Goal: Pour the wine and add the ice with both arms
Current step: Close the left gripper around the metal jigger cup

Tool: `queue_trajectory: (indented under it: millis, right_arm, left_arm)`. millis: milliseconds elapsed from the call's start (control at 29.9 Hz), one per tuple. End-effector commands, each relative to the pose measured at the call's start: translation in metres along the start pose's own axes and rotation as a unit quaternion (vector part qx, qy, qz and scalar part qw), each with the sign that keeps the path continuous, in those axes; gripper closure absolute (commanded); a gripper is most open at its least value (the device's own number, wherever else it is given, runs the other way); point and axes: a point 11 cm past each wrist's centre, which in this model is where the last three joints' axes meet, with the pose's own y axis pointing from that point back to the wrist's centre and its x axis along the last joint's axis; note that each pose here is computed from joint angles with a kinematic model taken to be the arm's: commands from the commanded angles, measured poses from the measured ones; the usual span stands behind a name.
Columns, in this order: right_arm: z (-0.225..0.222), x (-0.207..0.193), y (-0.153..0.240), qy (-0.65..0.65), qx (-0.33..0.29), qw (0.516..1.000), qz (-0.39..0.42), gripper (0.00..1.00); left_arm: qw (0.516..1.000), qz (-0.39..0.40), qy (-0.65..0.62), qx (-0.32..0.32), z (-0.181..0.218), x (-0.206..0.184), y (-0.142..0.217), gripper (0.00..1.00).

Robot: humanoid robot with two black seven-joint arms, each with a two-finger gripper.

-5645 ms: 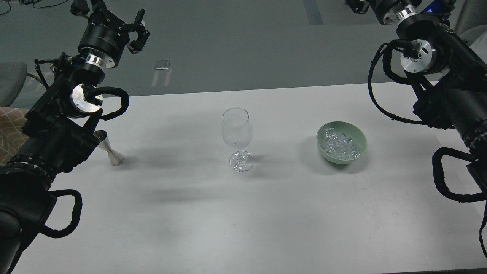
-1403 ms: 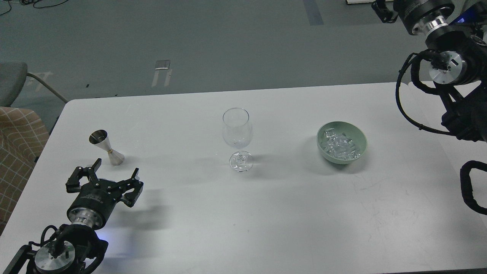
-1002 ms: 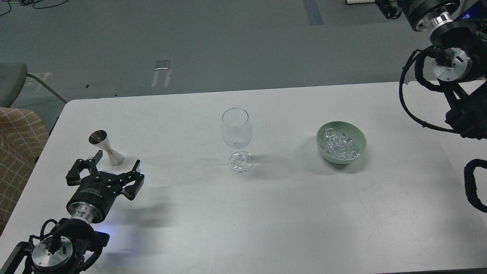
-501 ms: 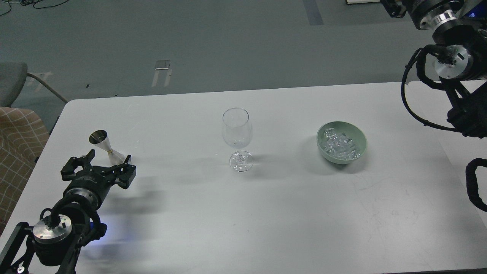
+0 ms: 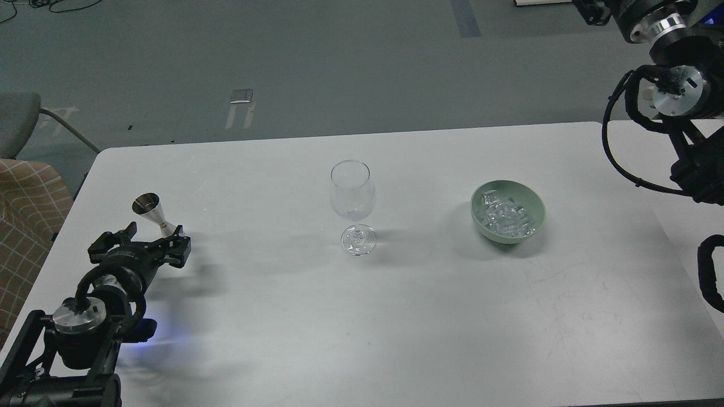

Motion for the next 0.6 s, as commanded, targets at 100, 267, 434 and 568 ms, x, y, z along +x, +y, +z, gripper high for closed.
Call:
queue_trajectory:
  millis: [100, 267, 434, 568]
  right_arm:
    - [0.000, 0.002, 0.001, 0.001, -0.001, 1.000, 0.002, 0.00]
    - [0.001, 0.003, 0.002, 0.002, -0.002, 1.000, 0.003, 0.00]
    - [0.000, 0.004, 0.002, 0.002, -0.001, 1.000, 0.004, 0.00]
    - [0.000, 0.004, 0.002, 0.002, -0.001, 1.000, 0.004, 0.00]
  left_arm:
    - [1.000, 0.009, 0.009, -0.003, 0.005, 0.002, -0.008, 0.22]
    - [1.000, 0.007, 0.010, -0.010, 0.007, -0.003, -0.013, 0.28]
    - [1.000, 0.010, 0.014, -0.013, 0.008, -0.006, -0.020, 0.28]
    - [1.000, 0.012, 0.018, -0.014, 0.010, -0.007, -0.025, 0.29]
